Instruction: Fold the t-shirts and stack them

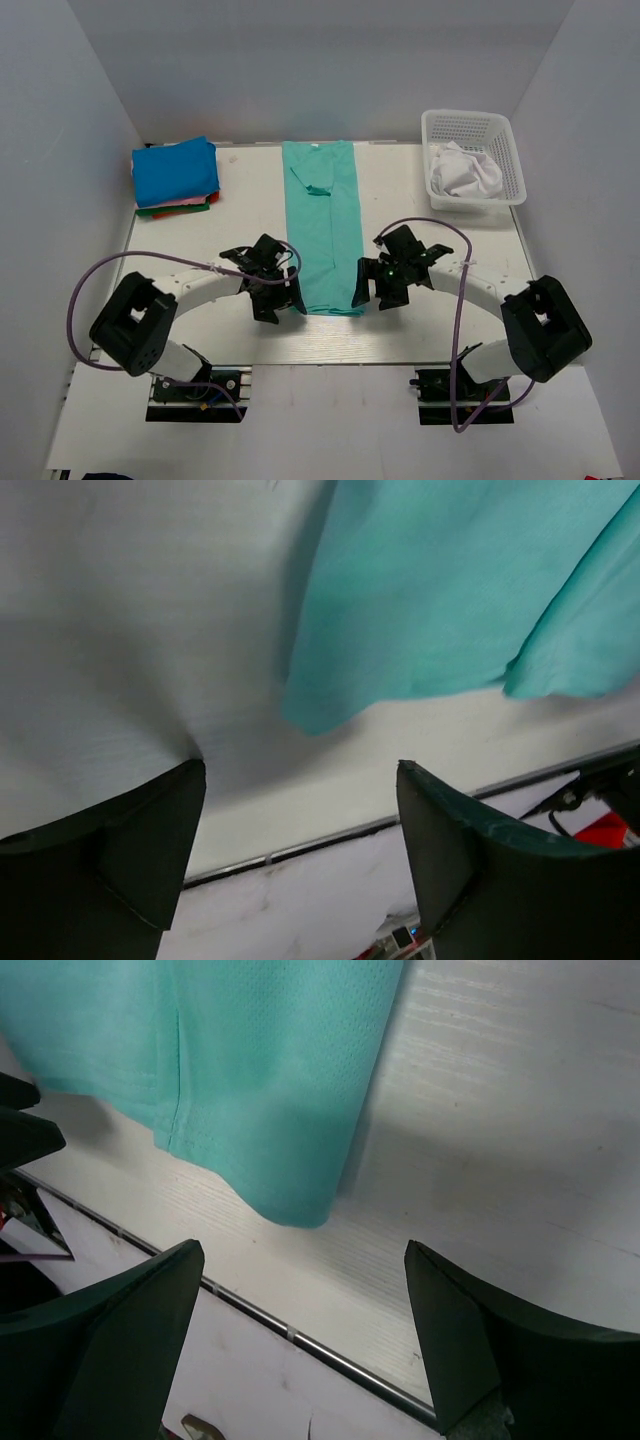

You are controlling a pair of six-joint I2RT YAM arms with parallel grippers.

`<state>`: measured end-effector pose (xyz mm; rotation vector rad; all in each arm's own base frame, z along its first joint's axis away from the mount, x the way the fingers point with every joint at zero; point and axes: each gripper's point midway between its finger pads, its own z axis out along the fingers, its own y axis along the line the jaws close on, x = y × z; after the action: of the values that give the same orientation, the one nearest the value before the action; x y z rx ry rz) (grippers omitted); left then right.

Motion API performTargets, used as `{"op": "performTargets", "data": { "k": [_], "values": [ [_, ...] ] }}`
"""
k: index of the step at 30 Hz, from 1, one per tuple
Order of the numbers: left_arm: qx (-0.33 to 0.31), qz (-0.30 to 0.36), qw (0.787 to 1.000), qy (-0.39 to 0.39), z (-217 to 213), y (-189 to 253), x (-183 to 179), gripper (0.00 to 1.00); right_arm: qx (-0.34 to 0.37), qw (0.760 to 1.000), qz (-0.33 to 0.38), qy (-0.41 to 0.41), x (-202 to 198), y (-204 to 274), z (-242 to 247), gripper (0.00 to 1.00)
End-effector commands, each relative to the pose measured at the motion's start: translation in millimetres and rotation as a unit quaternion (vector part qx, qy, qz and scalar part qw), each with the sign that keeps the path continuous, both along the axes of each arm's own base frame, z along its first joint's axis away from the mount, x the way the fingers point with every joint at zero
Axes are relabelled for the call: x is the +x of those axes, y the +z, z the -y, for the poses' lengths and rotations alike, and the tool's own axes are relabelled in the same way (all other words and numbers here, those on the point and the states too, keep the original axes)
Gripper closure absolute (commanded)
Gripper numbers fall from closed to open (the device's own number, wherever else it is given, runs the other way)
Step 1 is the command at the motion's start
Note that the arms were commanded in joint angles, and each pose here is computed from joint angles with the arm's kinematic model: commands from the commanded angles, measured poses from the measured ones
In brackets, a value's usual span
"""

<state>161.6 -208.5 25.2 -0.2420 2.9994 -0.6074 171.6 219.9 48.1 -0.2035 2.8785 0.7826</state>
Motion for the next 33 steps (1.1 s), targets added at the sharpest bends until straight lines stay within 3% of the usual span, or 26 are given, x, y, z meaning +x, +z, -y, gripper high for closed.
{"op": "performTargets", "data": {
  "k": [1,8,11,15,16,17,20,21,23,30,33],
  "values": [
    [0.028,0.041,0.999,0.014,5.4,-7.7,28.1,0.14,0.023,1.000,0.018,-0.007,9.6,-0.8,-14.0,0.14],
    [0.038,0.049,0.998,0.014,3.5,-14.4,32.4,0.48,-0.003,1.000,-0.016,0.010,2.7,-21.4,-12.3,0.25],
    [0.040,0.046,0.998,0.014,1.6,-21.3,30.0,0.58,-0.007,0.999,-0.032,0.021,-4.2,-28.2,-12.4,0.33],
    [0.033,0.052,0.998,0.014,3.6,-27.2,27.9,0.64,-0.009,0.999,-0.032,0.027,-4.3,-29.3,-13.9,0.42],
    [0.030,0.050,0.998,0.012,4.7,-26.8,26.8,0.67,-0.008,0.999,-0.031,0.028,-3.1,-28.7,-15.0,0.47],
    [0.030,0.050,0.998,0.012,5.5,-28.9,27.8,0.71,-0.012,0.999,-0.037,0.032,-5.4,-30.7,-14.4,0.59],
    [0.034,0.050,0.998,0.018,9.5,-26.7,35.2,0.97,-0.012,0.999,-0.033,0.037,-1.8,-30.2,-18.2,0.88],
    [0.029,0.046,0.998,0.016,11.0,-26.1,33.8,1.00,-0.012,0.999,-0.022,0.036,3.1,-28.0,-18.7,0.91],
    [0.021,0.041,0.999,0.008,17.1,-24.7,31.7,1.00,-0.011,0.999,-0.007,0.038,9.1,-23.3,-21.4,1.00],
    [-0.005,0.024,1.000,-0.002,26.6,20.0,18.2,1.00,-0.015,0.998,0.021,0.054,13.5,10.3,-21.3,1.00],
    [-0.023,0.043,0.999,0.003,36.5,39.1,29.9,1.00,-0.017,0.997,0.059,0.054,30.2,27.4,-22.8,1.00]
  ]
}}
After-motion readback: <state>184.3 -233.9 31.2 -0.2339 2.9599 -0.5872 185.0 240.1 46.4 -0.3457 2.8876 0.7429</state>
